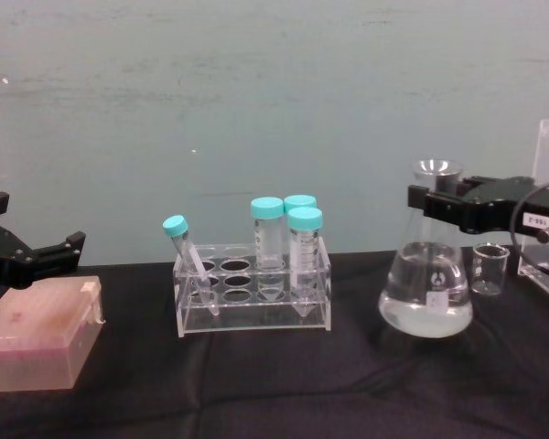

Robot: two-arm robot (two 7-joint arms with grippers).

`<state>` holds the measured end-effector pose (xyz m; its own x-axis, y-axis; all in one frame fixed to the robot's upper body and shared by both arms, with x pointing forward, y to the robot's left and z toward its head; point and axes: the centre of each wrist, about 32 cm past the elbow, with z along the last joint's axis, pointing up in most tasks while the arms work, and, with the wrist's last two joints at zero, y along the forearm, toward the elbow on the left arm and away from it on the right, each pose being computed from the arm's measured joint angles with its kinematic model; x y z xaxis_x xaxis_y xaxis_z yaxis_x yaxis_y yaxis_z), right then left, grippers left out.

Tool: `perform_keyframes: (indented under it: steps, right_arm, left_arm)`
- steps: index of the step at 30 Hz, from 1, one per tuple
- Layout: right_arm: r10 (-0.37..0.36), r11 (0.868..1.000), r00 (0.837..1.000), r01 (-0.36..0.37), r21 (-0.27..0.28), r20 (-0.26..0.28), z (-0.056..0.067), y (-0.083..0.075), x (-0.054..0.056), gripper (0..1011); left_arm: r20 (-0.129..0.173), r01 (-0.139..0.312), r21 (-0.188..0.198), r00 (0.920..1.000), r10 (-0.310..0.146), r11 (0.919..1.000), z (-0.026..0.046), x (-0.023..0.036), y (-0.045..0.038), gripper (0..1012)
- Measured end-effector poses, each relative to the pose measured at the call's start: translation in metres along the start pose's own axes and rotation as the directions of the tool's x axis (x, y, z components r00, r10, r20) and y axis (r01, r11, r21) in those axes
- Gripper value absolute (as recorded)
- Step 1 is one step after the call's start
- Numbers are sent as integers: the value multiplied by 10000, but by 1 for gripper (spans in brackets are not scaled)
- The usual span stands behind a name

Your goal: Place the experimental apparatus aside using one hand.

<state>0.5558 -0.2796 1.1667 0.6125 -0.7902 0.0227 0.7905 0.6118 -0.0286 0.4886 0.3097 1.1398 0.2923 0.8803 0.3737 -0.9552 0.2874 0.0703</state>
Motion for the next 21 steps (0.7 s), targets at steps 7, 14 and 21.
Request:
perform_keyframes:
  steps: [7, 14, 21]
  right_arm:
    - [-852, 9963, 9963, 853, -128, 47, -7, -25, 26, 449]
    - [-1346, 9905, 9909, 1348, -260, 59, -38, -38, 66, 449]
    - [-1511, 9879, 9885, 1514, -349, 105, -65, -42, 93, 449]
  left_arm:
    - [0, 0, 0, 10000, 0, 10000, 0, 0, 0, 1000]
    - [1, 0, 0, 10000, 0, 10000, 0, 0, 0, 1000]
    - [0, -1, 0, 10000, 1, 10000, 0, 0, 0, 1000]
